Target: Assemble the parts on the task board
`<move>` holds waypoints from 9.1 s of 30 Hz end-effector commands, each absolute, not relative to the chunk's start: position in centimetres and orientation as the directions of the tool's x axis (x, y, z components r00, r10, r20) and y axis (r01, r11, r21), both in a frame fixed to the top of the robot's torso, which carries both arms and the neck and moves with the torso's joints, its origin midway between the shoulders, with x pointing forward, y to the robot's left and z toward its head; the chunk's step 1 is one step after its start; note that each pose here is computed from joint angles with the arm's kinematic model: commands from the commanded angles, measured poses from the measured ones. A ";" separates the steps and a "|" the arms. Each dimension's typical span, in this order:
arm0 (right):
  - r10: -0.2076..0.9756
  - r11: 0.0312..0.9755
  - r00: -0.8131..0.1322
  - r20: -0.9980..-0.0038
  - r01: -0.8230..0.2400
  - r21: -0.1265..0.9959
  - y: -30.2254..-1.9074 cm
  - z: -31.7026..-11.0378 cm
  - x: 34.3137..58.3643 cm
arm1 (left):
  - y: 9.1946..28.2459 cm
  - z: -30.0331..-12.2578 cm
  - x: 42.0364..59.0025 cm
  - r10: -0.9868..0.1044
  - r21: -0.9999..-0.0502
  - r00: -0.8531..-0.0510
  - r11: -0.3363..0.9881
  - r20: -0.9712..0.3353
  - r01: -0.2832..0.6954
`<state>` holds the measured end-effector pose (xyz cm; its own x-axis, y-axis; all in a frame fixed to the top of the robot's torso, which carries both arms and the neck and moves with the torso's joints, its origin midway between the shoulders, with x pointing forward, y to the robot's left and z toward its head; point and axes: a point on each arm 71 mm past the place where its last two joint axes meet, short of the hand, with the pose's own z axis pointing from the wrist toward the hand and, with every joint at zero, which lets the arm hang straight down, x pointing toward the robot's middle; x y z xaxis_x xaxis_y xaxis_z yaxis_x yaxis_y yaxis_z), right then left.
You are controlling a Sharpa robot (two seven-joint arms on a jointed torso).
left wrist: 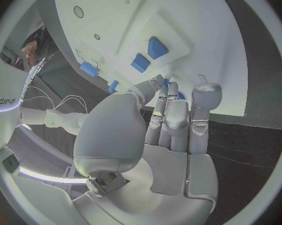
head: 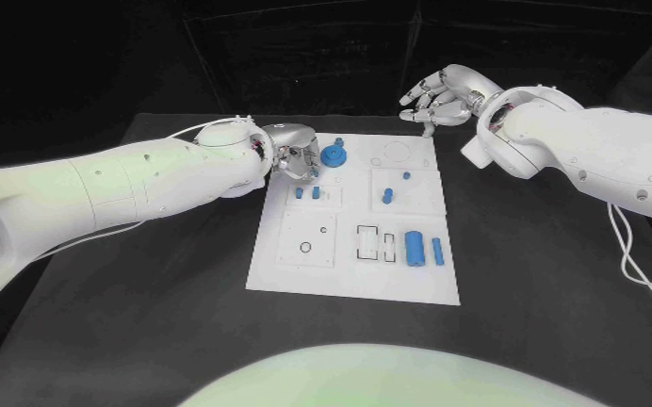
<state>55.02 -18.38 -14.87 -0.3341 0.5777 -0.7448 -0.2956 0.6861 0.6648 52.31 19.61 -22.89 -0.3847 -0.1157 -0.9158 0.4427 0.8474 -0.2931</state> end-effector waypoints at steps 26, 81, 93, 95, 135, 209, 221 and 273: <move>0.581 0.678 -0.337 -0.741 -0.303 0.669 -18.2 -14.7 55.0 | 19.3 -23.2 52.4 -0.116 -0.303 -0.403 0.846 -0.908 0.439; 0.583 0.676 -0.336 -0.739 -0.304 0.671 -18.1 -14.7 55.0 | 18.9 -23.2 52.7 -0.127 -0.312 -0.397 0.840 -0.909 0.444; 0.582 0.676 -0.337 -0.740 -0.304 0.671 -18.1 -14.7 55.0 | 19.1 -22.6 52.5 -0.178 -0.331 -0.343 0.821 -0.922 0.465; 0.582 0.676 -0.338 -0.740 -0.304 0.671 -18.1 -14.7 55.0 | 19.1 -22.5 52.5 -0.187 -0.336 -0.336 0.818 -0.923 0.467; 0.583 0.677 -0.336 -0.740 -0.303 0.671 -18.2 -14.7 55.0 | 20.9 -23.0 52.6 -0.158 -0.325 -0.389 0.850 -0.908 0.414; 0.579 0.678 -0.345 -0.739 -0.299 0.671 -18.1 -14.8 55.0 | 20.2 -23.1 52.6 -0.151 -0.332 -0.400 0.838 -0.904 0.433; 0.581 0.677 -0.341 -0.739 -0.301 0.671 -18.1 -14.8 55.0 | 20.1 -23.1 52.5 -0.149 -0.333 -0.404 0.837 -0.903 0.435; 0.585 0.677 -0.331 -0.740 -0.303 0.671 -18.1 -14.7 55.1 | 20.1 -23.1 52.4 -0.149 -0.332 -0.406 0.839 -0.902 0.430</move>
<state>55.06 -18.21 -14.91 -0.3361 0.5813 -0.7410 -0.2944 0.6825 0.6689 52.45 20.20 -23.15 -0.4000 -0.1486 -0.9044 0.4293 0.8414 -0.3281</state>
